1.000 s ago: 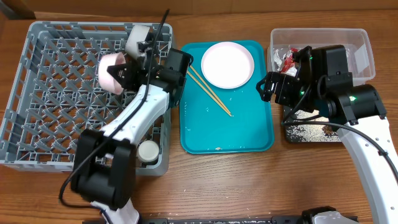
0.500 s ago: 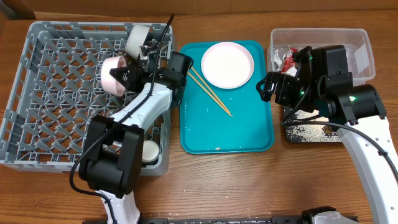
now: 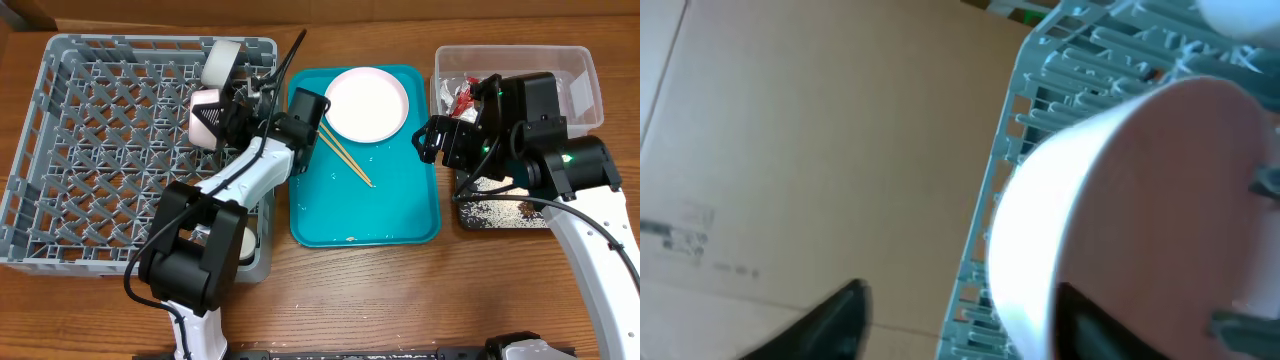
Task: Sort waste into correct bins and load items into the dishwasher
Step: 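Open the left gripper and withdraw it from the pink bowl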
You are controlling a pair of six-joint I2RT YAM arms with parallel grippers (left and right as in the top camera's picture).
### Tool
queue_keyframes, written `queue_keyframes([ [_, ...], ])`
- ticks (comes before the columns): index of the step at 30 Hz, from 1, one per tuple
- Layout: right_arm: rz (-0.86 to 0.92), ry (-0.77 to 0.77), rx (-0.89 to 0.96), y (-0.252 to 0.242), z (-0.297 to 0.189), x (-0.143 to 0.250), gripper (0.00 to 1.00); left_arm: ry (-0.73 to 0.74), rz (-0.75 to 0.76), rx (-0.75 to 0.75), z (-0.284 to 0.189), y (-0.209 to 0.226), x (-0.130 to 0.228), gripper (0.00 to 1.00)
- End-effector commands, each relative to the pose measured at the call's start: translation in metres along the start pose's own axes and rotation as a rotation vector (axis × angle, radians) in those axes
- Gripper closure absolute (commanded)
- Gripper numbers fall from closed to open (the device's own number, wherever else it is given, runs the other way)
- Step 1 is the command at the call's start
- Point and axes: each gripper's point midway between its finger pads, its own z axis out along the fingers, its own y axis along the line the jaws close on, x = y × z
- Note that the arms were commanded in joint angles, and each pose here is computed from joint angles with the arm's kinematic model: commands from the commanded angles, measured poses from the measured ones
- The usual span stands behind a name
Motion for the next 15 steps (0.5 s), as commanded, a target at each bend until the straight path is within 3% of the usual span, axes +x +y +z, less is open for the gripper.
queue_keyframes([
  [1, -0.004, -0.010, 0.008, -0.002, -0.001, -0.002, 0.00, -0.010, 0.023, -0.002, -0.004, -0.004, -0.001, 0.17],
  [6, -0.004, -0.010, 0.008, -0.001, -0.001, -0.002, 0.00, -0.028, 0.040, 0.003, -0.012, -0.004, -0.007, 0.00],
  [15, -0.004, -0.010, 0.008, -0.001, -0.001, -0.002, 0.00, -0.085, -0.044, 0.026, -0.035, -0.004, -0.028, 0.00],
])
